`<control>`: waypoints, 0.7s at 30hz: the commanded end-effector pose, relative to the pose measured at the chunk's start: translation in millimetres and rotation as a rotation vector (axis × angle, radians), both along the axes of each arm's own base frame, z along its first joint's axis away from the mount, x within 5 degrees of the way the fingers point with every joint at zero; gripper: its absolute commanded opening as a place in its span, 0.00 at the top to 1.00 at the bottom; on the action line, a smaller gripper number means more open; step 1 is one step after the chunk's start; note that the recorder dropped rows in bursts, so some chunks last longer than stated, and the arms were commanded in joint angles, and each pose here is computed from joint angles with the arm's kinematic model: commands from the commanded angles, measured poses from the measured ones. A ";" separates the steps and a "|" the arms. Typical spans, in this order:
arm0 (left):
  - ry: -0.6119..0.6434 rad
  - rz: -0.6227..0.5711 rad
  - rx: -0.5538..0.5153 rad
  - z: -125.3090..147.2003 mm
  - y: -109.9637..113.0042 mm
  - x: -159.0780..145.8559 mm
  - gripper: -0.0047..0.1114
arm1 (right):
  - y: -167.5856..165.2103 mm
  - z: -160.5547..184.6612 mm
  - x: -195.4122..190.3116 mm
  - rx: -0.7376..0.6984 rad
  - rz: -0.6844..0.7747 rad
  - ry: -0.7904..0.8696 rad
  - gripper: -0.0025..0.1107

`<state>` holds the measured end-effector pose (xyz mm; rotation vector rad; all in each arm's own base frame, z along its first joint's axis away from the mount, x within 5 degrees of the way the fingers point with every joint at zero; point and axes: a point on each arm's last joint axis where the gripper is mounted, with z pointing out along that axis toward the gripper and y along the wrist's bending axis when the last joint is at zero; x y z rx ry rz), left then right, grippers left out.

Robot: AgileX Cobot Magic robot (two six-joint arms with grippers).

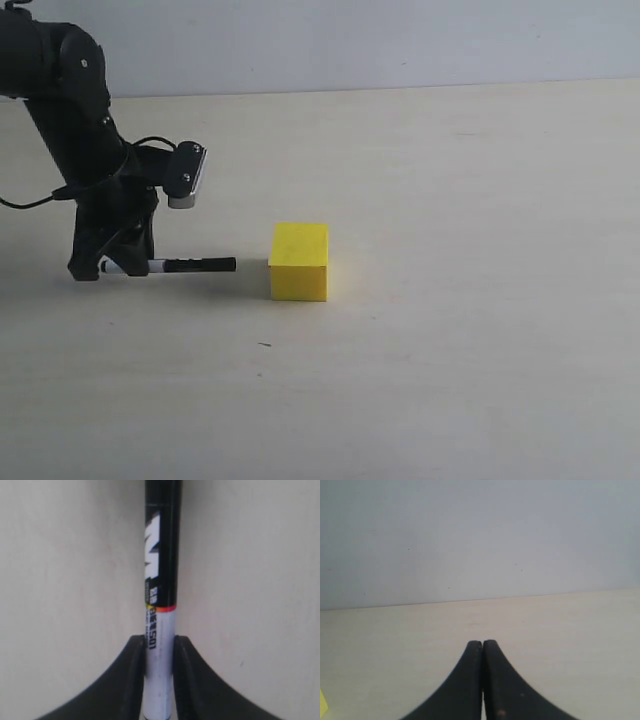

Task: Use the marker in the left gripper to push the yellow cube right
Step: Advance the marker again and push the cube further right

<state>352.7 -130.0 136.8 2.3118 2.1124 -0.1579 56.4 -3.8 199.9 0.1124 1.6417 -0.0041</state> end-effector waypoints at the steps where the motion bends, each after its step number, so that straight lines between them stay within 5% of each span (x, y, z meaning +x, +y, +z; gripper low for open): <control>1: -0.015 -0.002 -0.086 -8.6 -7.8 4.4 0.96 | -0.3 -0.6 -0.3 -0.009 -0.005 -0.009 0.98; 21: -0.021 -0.015 -0.056 -9.0 -4.2 5.1 0.96 | -0.3 -0.6 -0.3 -0.010 -0.005 -0.008 0.98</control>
